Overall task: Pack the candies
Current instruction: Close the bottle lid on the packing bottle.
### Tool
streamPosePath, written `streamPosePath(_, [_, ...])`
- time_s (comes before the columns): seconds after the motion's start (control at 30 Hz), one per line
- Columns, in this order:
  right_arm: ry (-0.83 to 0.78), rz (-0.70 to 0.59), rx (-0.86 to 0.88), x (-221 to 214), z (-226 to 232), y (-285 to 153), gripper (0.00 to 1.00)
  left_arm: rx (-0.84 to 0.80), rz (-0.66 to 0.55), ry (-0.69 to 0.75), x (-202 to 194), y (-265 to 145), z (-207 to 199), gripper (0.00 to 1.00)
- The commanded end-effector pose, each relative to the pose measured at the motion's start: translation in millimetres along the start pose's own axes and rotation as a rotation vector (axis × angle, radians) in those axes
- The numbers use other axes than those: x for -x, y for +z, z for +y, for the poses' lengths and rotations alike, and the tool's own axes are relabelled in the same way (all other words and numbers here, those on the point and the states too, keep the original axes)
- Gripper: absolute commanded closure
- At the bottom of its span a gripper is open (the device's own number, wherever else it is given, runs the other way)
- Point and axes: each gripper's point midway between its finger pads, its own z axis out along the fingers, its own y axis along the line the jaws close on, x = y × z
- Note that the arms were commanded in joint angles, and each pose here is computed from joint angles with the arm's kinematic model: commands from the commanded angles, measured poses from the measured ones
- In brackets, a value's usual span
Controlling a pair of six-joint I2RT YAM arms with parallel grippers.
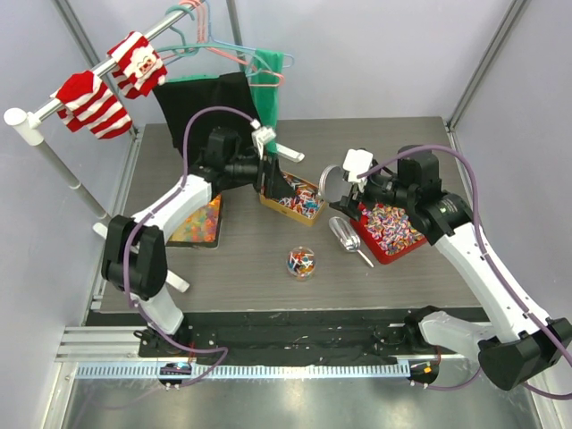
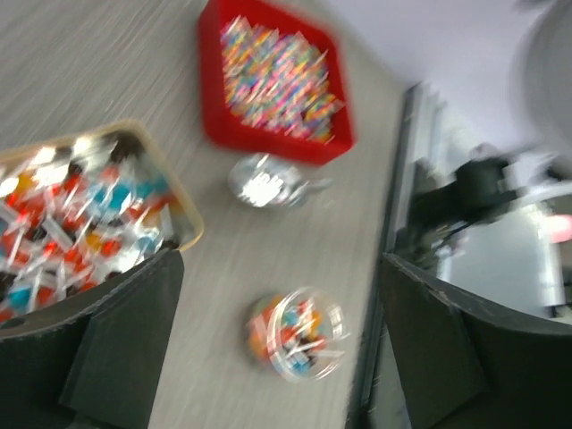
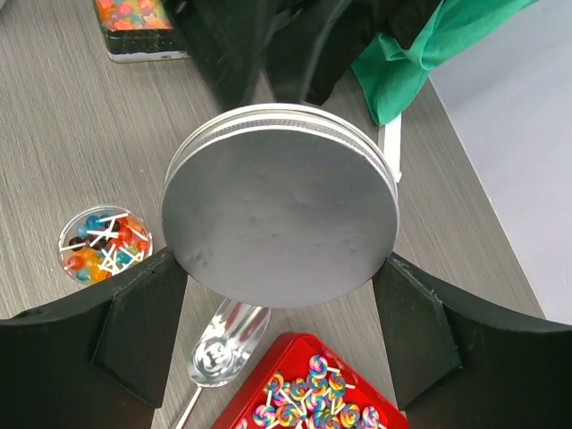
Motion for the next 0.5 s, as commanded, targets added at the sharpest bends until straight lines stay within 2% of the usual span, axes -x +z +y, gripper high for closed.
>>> streamPosePath(0.0, [-0.009,-0.017,-0.012,5,-5,4,0.39,0.17,0.183,0.12,-75,-15,30,0.04])
streamPosePath(0.07, [-0.006,-0.016,-0.009,4,-6,5,0.39,0.212,0.217,0.198,-89,-18,32,0.0])
streamPosePath(0.13, [-0.004,-0.015,-0.005,4,-5,7,0.39,0.235,0.27,0.251,-116,-22,35,0.0])
streamPosePath(0.27, [0.0,-0.007,-0.005,0,-5,8,0.39,0.221,0.294,0.32,-154,-30,27,0.0])
streamPosePath(0.47, [0.004,0.002,-0.01,-3,-5,9,0.39,0.182,0.259,0.445,-174,-32,5,0.0])
